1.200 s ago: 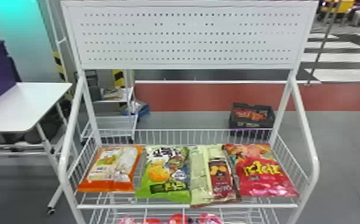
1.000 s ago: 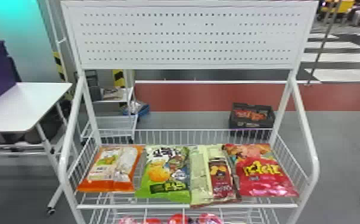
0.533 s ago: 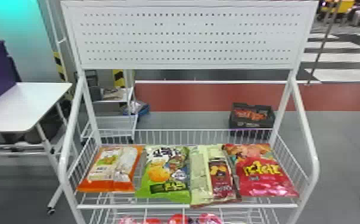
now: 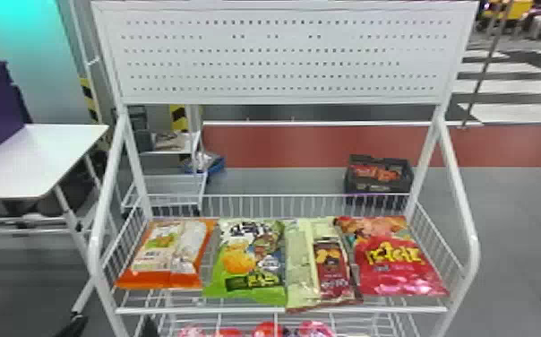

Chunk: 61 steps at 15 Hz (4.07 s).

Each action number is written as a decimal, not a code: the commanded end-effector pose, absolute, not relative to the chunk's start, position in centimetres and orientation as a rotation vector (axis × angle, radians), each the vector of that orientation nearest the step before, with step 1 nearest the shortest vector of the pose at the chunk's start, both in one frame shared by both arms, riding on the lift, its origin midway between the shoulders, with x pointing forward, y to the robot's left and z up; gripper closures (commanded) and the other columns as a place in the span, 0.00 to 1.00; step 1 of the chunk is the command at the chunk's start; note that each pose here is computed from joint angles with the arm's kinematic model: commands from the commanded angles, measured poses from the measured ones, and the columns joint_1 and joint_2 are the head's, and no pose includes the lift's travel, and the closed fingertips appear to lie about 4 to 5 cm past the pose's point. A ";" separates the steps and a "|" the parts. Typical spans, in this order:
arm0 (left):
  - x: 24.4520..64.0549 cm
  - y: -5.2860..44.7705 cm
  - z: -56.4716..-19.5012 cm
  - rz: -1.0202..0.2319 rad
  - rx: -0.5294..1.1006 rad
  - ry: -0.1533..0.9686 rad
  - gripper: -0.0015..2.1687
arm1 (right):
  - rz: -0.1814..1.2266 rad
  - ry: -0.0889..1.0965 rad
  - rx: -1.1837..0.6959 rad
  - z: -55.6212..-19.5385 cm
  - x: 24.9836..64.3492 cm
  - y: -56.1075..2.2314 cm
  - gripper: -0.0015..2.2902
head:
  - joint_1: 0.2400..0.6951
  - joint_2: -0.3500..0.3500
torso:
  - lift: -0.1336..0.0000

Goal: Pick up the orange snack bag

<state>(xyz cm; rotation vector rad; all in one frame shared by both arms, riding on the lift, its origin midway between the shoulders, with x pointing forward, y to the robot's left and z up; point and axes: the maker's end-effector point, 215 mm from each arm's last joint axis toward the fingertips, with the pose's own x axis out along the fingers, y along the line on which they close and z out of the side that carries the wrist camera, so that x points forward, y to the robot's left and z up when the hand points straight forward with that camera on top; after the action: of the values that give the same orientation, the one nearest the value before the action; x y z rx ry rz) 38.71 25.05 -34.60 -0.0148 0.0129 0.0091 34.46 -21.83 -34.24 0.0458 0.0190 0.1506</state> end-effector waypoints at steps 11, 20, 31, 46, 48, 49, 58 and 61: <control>48.4 21.2 -39.2 -0.031 0.035 0.118 0.04 | 0.147 0.023 0.046 -34.6 34.5 -21.8 0.06 | 0.57 0.50 | 1.00; 55.1 19.6 -40.9 -0.014 0.071 0.184 0.04 | 0.146 0.026 0.043 -34.7 34.5 -22.0 0.06 | 0.57 0.50 | 1.00; 57.0 22.5 -42.3 0.039 0.116 0.210 0.10 | 0.145 0.029 0.041 -34.9 34.8 -22.2 0.06 | 0.57 0.50 | 1.00; 56.1 23.7 -42.8 0.076 0.122 0.234 0.66 | 0.141 0.025 0.051 -34.8 34.9 -22.3 0.06 | 0.57 0.50 | 1.00; 56.0 23.9 -42.6 0.079 0.123 0.232 0.66 | 0.140 0.025 0.052 -34.8 34.9 -22.3 0.06 | 0.57 0.50 | 1.00; 56.0 23.9 -42.5 0.082 0.122 0.229 0.66 | 0.140 0.025 0.052 -34.8 34.9 -22.3 0.06 | 0.57 0.50 | 1.00; 51.8 22.8 -38.6 0.057 0.069 0.166 0.66 | 0.141 0.023 0.052 -34.8 35.1 -22.3 0.06 | 0.57 0.50 | 1.00; 49.4 23.4 -38.2 0.050 0.068 0.166 0.66 | 0.141 0.024 0.052 -34.9 35.1 -22.2 0.06 | 0.57 0.50 | 1.00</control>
<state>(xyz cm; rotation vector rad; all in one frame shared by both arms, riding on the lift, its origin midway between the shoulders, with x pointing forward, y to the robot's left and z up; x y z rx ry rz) 50.43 23.43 -38.54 0.0695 0.1680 0.0587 35.13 -22.28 -34.80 0.0523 0.0225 0.1403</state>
